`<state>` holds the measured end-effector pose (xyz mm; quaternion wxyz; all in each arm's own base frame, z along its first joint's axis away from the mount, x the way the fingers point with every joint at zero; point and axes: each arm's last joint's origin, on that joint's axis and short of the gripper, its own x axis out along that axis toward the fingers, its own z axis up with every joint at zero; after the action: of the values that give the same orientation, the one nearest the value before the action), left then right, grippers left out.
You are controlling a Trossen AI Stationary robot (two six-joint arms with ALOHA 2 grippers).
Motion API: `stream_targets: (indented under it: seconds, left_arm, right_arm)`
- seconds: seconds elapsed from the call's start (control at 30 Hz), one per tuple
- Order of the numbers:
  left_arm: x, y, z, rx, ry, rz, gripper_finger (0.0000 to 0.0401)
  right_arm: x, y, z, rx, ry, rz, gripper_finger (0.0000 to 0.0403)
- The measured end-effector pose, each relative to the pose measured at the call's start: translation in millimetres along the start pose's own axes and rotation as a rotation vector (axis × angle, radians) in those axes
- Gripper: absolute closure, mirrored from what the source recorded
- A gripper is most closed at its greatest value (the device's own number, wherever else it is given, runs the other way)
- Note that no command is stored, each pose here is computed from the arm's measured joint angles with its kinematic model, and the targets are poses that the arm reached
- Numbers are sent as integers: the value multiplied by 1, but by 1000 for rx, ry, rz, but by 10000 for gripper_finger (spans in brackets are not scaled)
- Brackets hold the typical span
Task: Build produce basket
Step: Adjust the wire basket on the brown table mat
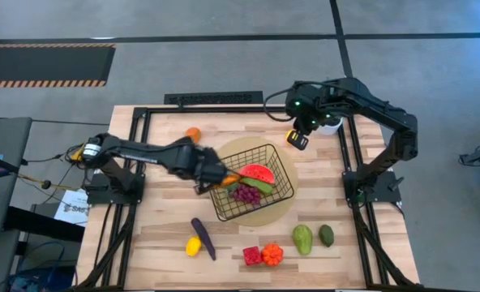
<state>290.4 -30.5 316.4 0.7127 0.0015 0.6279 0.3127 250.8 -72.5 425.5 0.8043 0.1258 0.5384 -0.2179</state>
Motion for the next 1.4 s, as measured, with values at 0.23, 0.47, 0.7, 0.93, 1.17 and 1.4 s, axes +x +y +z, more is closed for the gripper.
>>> stream_targets:
  seconds: [0.23,0.47,0.7,0.93,1.17,1.4]
  left_arm:
    - [-21,12,-55,-203,-84,-78,401]
    - [-10,27,-113,-441,-106,-153,401]
    - [4,26,-134,-473,-131,-194,401]
    - [6,25,-135,-421,-135,-184,401]
    - [6,25,-135,-390,-136,-182,401]
    - [6,25,-135,-367,-138,-180,401]
  right_arm:
    - [25,3,13,33,67,-25,321]
    - [56,15,26,41,161,4,267]
    - [89,39,33,52,252,-4,246]
    - [122,51,39,66,332,-42,250]
    - [149,47,35,81,418,-79,245]
    - [166,29,8,155,503,-110,245]
